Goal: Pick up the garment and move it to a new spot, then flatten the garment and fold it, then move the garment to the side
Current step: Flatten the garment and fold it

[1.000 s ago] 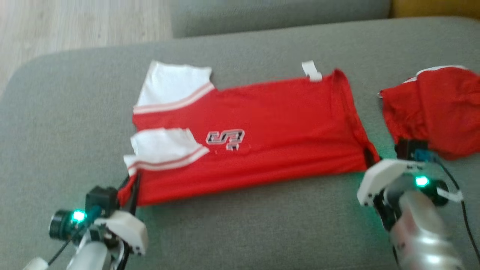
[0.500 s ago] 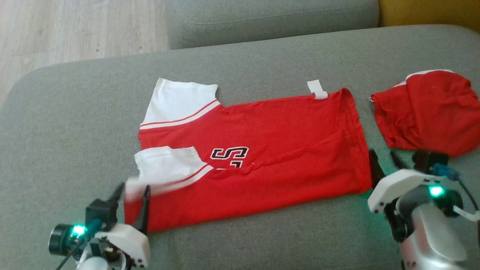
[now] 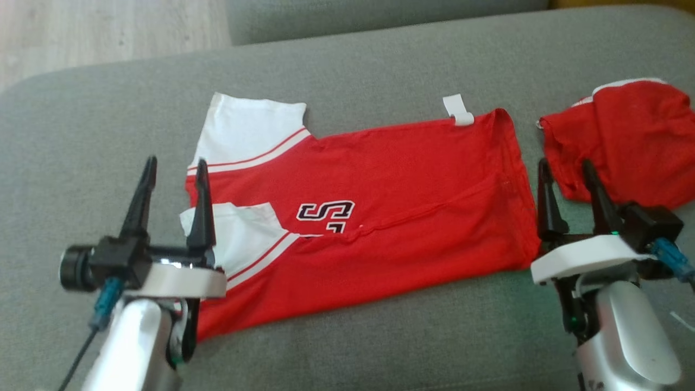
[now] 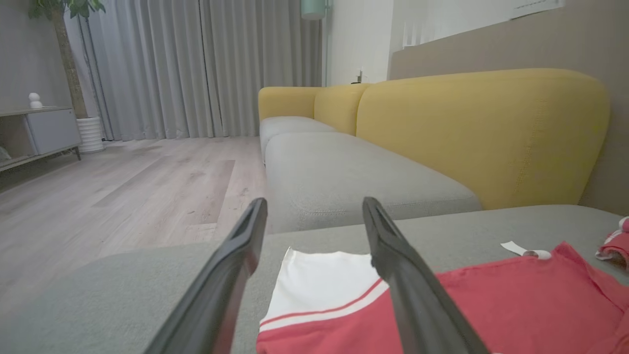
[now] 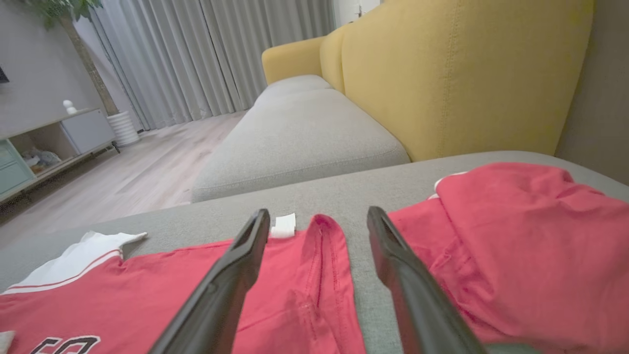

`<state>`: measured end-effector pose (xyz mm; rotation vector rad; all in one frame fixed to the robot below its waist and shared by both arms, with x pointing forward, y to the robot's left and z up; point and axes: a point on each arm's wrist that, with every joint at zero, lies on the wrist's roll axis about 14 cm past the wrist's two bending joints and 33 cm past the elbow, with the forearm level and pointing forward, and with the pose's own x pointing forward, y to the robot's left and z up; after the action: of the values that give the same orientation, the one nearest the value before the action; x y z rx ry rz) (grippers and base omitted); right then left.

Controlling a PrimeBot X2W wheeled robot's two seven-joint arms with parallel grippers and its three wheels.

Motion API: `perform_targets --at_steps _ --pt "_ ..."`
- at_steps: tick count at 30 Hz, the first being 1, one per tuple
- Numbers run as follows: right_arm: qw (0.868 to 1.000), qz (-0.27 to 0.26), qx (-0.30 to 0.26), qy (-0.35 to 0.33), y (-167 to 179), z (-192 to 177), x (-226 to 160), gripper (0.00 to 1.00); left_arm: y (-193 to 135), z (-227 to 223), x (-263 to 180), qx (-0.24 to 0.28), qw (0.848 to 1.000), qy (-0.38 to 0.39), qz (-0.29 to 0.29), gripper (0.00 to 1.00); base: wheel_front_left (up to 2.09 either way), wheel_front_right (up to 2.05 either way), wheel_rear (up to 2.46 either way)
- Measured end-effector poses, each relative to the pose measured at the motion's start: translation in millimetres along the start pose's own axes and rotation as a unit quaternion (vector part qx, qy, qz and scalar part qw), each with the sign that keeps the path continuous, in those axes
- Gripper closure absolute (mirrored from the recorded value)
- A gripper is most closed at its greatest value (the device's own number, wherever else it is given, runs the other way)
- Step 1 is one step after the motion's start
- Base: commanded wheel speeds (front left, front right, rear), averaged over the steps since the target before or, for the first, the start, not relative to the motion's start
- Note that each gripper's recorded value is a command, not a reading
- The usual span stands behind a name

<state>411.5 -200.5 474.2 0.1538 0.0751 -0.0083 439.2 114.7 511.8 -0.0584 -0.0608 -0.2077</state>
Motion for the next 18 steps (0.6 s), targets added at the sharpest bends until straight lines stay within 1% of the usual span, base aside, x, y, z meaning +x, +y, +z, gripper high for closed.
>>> perform_targets --at_steps 4,8,10,12,14,15,17,18 --pt "1.0 0.008 0.004 -0.005 4.7 -0.6 2.2 0.0 -9.2 3.7 19.2 0.0 0.999 -0.009 -0.033 0.0 0.0 0.0 0.0" --pt "1.0 0.006 0.012 -0.009 3.2 -1.4 4.6 0.0 -6.1 -2.1 52.2 0.029 0.997 0.023 -0.066 0.0 0.0 0.0 0.0" --pt "1.0 -0.002 0.016 -0.008 -2.1 -4.2 6.3 0.0 -2.8 -11.8 73.4 0.049 0.993 0.064 -0.089 0.0 0.0 0.0 0.0" --pt "1.0 -0.007 0.018 -0.005 -6.4 -7.9 9.4 0.0 1.9 -20.5 93.9 0.055 0.989 0.099 -0.098 0.0 0.0 0.0 0.0" --pt "1.0 -0.003 0.021 -0.002 -4.5 -11.5 14.1 0.0 6.4 -38.5 110.0 0.056 0.981 0.153 -0.102 0.0 0.0 0.0 0.0" --pt "1.0 0.001 0.023 0.001 -1.7 -14.0 16.9 0.0 7.8 -49.5 116.0 0.048 0.977 0.182 -0.102 0.0 0.0 0.0 0.0" --pt "1.0 0.008 0.023 0.006 2.4 -19.0 21.7 0.0 8.6 -72.8 124.7 0.01 0.967 0.236 -0.1 0.0 0.0 0.0 0.0" --pt "1.0 0.009 0.023 0.006 2.7 -20.9 24.2 0.0 9.5 -84.3 127.7 0.004 0.961 0.258 -0.102 0.0 0.0 0.0 0.0"
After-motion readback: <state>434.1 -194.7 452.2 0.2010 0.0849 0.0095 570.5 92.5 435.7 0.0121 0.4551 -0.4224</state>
